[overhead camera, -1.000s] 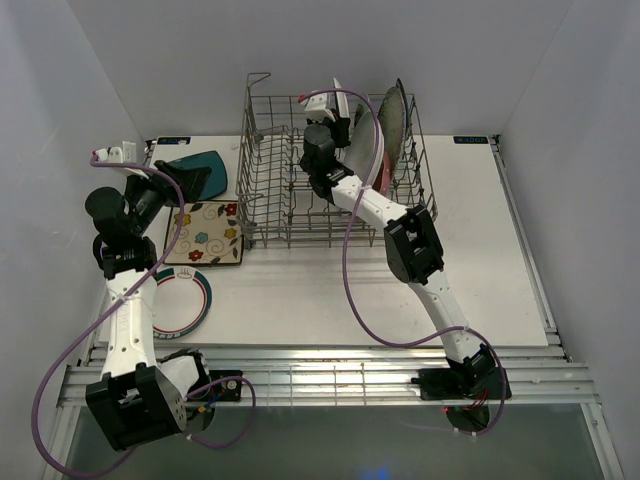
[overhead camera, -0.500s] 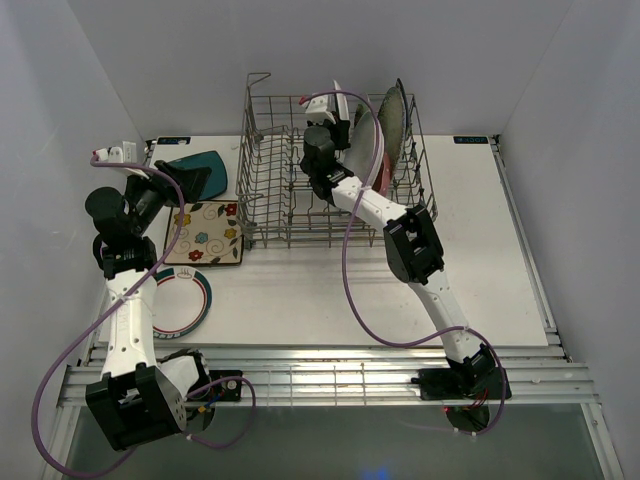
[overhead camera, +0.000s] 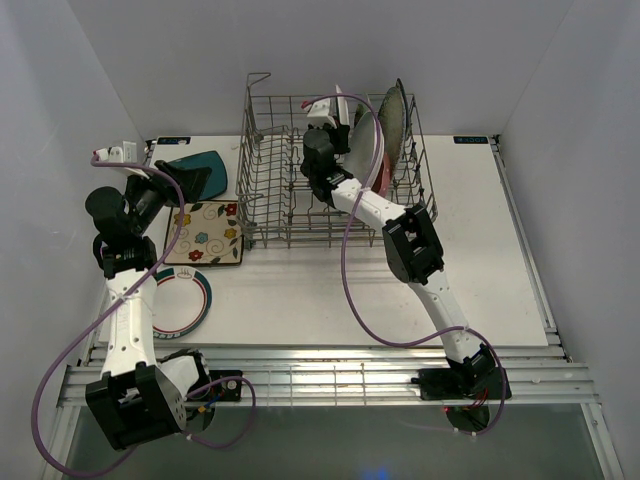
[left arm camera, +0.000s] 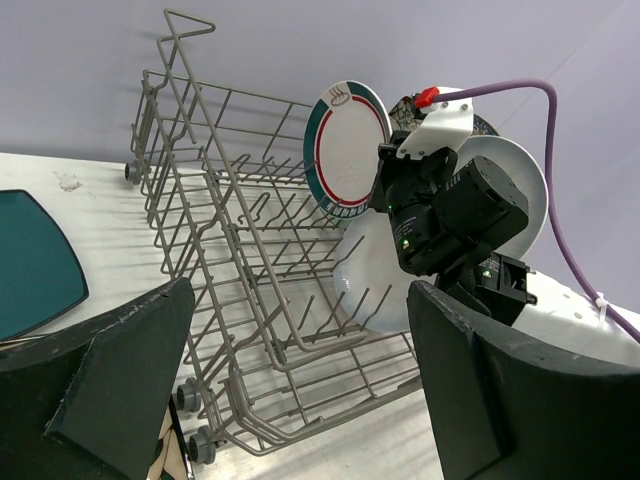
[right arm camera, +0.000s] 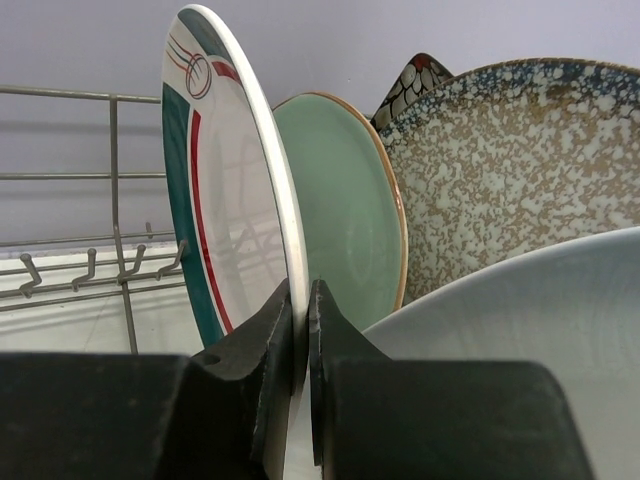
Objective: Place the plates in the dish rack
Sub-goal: Insert the plate into the dish rack.
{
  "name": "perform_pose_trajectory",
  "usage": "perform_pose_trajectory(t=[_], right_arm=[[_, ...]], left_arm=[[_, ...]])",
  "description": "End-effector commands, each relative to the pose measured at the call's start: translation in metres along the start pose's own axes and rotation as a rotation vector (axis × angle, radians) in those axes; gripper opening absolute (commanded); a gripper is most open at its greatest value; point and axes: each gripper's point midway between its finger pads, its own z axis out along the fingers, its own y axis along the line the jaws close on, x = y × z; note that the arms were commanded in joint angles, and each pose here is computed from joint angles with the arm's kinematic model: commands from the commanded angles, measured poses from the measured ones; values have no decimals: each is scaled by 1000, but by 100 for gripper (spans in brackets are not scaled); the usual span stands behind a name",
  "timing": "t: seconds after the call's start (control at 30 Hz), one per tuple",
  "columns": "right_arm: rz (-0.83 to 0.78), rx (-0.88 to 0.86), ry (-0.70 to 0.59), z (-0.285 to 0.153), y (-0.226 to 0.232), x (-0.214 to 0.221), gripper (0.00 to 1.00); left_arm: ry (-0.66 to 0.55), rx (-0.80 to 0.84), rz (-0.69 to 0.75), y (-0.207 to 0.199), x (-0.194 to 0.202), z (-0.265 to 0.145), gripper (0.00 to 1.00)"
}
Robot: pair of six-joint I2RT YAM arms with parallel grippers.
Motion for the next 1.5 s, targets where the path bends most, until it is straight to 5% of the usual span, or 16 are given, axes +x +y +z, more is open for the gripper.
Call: perform_pose_trajectory(t=[0.0,0.53,0.97,1.47], right_arm=[[68,13,2,2,3,5,8],[59,2,30,1,11,25,11],[80,3,31,-2,2,10,49],[130,-50,-45,-25,-10,-50,47]], left_arm=[[3,17,13,-3,1,-1,98],[9,17,6,-1,3,1,98],[17,14,8,2,6,3,98],[15,15,27,2,6,1,98]])
